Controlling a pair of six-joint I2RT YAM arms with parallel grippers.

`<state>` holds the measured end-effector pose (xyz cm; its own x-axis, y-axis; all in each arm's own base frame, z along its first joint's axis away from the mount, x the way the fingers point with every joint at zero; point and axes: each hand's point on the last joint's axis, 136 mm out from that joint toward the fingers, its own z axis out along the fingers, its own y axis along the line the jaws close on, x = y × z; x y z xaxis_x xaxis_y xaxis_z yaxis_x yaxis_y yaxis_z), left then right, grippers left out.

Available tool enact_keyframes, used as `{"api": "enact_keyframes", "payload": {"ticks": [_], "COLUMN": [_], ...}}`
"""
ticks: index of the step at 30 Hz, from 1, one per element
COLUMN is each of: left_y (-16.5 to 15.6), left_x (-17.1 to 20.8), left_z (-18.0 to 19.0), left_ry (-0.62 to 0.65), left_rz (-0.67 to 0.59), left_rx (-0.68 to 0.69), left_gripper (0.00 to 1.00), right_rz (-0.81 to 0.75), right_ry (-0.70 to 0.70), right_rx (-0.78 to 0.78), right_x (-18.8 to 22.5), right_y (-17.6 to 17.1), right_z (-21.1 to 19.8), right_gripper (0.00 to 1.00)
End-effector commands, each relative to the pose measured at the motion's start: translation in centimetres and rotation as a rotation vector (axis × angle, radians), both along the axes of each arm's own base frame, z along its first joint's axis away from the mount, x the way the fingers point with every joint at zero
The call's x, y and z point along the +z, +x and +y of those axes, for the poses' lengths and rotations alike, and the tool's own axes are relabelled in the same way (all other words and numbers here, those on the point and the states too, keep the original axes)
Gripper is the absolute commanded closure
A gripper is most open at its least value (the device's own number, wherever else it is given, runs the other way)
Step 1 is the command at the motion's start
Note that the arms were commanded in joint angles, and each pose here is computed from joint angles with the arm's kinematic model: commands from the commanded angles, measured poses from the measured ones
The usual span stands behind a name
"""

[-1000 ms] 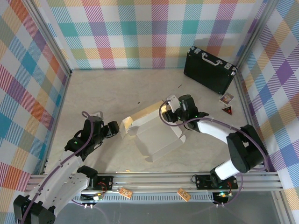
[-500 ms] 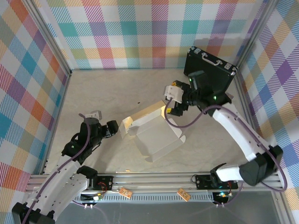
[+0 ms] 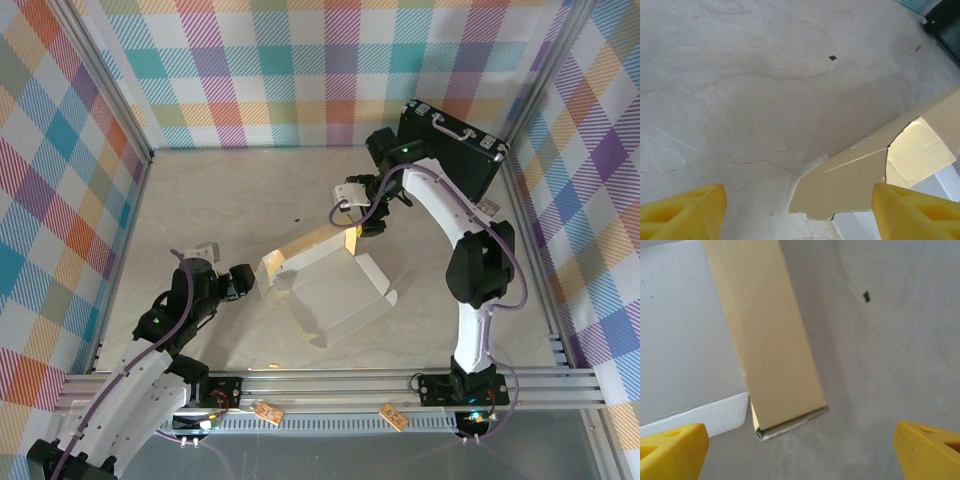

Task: Fold the paper box

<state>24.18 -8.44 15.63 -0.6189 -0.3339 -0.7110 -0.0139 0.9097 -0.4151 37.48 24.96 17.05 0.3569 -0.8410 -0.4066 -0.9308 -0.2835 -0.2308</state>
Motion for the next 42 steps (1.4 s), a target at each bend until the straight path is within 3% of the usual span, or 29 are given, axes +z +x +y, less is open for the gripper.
{"api": "enact_keyframes", "payload": {"ticks": [1,11,16,30,35,42], "left_y": [0.2,0.1,0.0,0.2,1.2,5.0], "left_x": [0.8,0.4,0.2,0.0,0.3,1.1], "left_z": [0.1,0.9,0.9,1.2,0.9,1.2], "left_ry": [-0.001,0.025,0.029,0.024,0.010,0.068], "left_rz": [-0.034,-0.023,-0.009,-0.010,-0.081,-0.306], "left_rx": [-0.008,0.032,0.030,0.056,0.058,0.096], "left_gripper": [0.24,0.24,0.24,0.24,0.24,0.28], "right_rz": [0.051,0.121,0.138,0.091,0.109,0.108], "right_ry": [0.013,-0.034,-0.034,-0.076,-0.065,-0.047], "right_rx": [0.075,0.107,0.101,-0.006,-0.083,-0.141], "right_x": [-0.4,-3.5,-3.2,-2.7,-2.9,-3.0], "right_y": [-1.2,-1.7,-2.2,-2.2,-2.6,-2.7], "right_z": [0.9,1.8,1.6,-0.6,-1.9,-3.5], "right_gripper": [0.07,0.16,0.29,0.50,0.52,0.52]}}
